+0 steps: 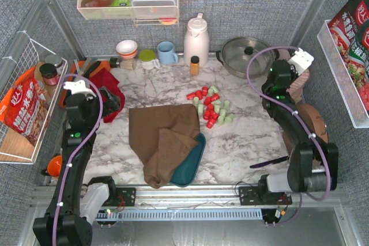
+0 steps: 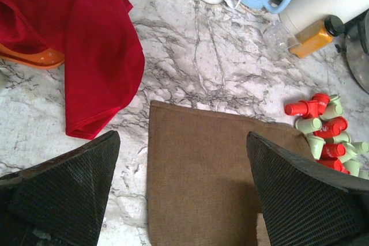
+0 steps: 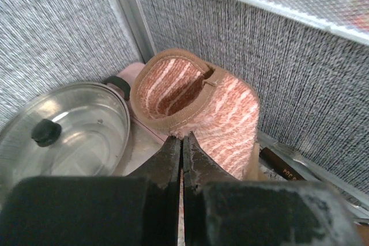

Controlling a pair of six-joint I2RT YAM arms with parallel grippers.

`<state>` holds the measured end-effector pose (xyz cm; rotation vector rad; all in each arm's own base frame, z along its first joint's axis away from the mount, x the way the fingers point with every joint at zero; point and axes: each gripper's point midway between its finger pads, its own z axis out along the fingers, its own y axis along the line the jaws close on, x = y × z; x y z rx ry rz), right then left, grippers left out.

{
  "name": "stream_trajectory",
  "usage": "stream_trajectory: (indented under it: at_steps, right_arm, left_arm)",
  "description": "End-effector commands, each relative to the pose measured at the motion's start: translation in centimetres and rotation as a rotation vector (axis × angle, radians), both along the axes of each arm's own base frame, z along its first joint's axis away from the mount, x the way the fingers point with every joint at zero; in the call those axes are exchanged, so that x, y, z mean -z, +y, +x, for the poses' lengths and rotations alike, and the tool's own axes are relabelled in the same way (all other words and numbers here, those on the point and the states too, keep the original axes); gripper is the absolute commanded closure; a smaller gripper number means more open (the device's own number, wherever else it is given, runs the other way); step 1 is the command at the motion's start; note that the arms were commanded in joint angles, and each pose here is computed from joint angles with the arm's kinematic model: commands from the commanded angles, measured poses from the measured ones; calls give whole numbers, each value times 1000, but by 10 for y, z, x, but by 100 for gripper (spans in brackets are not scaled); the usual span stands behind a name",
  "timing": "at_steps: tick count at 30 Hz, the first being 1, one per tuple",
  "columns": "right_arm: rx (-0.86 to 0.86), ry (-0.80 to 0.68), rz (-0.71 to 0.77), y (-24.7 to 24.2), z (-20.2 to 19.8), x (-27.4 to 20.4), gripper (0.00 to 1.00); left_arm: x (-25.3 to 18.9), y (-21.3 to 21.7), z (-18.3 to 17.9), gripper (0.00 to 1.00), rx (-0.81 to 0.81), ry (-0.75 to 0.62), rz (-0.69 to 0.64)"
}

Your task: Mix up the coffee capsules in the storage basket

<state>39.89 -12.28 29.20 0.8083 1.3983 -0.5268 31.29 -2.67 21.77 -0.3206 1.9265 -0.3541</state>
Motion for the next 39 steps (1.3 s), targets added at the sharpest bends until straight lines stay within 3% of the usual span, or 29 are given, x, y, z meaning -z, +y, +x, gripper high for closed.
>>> stream_trajectory:
  at_steps: [1,3,4,6,8,9,11,18,23,30,39]
  right_arm:
    - [6,-2,46,-13,28,15,100]
    - [-8,65,49,-17,40,29,100]
    - [-16,103,55,-18,46,38,95]
    - [-36,152,63,-17,54,45,66]
    - [-53,182,73,-15,56,47,31]
    - [-64,186,86,-12,55,45,22]
    - [-89,178,121,-6,53,39,13]
    - [-179,208,39,32,30,-5,4]
    - [-345,229,-37,93,1,-21,3]
    - [-671,333,-54,181,-50,34,4]
    - [-866,410,-33,217,-78,91,4]
  left_arm:
    - [1,-4,2,1,22,5,-8]
    - [4,-5,2,1,31,13,-9]
    - [4,-6,2,1,35,16,-9]
    - [6,-6,2,1,39,23,-7]
    - [7,-6,2,1,41,30,-5]
    - [9,-7,2,1,44,36,-4]
    - [11,-9,2,1,53,47,-3]
    - [20,-14,1,1,68,95,23]
    - [28,-27,-3,1,87,132,65]
    - [60,-87,-32,1,237,245,96]
    - [104,-147,-92,7,422,436,149]
